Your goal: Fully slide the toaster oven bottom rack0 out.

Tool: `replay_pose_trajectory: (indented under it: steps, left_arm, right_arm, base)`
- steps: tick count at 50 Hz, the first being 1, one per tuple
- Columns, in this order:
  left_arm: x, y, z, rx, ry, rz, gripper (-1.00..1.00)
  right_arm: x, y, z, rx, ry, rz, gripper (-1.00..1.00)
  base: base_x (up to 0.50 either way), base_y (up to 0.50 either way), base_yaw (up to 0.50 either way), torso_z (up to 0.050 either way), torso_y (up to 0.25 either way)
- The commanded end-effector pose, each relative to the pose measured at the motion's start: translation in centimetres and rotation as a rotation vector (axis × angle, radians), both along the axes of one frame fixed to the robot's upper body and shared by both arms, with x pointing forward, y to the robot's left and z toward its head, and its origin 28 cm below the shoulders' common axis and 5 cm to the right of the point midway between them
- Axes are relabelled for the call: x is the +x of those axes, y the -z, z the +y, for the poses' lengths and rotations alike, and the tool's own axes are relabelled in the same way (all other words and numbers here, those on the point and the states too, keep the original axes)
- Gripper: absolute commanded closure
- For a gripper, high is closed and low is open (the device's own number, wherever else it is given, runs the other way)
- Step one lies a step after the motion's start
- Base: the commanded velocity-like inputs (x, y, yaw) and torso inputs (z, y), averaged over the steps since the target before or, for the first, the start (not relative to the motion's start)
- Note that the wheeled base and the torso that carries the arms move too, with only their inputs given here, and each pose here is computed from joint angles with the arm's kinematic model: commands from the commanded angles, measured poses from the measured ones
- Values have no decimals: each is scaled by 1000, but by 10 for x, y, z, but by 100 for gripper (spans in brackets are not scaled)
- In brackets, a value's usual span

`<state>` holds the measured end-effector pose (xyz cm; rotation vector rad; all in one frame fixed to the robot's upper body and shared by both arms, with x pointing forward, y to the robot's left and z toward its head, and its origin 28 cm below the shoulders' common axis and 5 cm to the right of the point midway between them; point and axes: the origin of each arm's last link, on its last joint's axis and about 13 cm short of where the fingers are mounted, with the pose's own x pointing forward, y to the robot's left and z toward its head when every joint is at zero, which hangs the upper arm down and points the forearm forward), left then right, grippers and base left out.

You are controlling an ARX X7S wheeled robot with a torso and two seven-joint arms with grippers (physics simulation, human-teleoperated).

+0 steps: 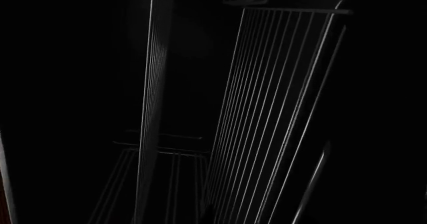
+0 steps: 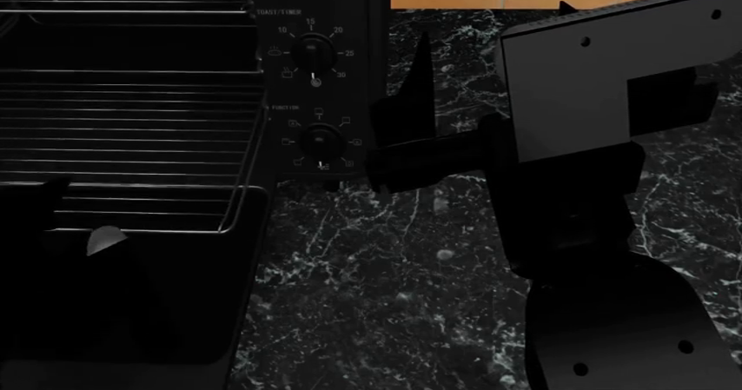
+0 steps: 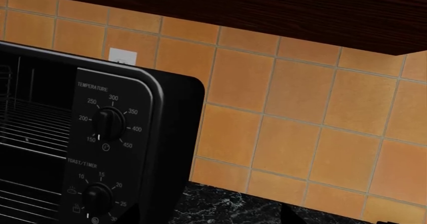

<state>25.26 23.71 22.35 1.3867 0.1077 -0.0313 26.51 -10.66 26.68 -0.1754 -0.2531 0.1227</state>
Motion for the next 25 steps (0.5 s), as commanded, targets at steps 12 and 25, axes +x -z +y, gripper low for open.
replay_pose_trajectory:
  steps: [12,25]
  left_arm:
    - [-84,25,-9,-41,38,-217,-100]
    - [-122,12,-6,-35,32,-282,-100]
  right_arm:
    - [-1,-1,-1,-1,2,2,-100]
    - [-4,-5,-2,-1,3,-10,-100]
  base:
    - [-32,8,27,-3,6]
    - [-47,13,37,-7,4]
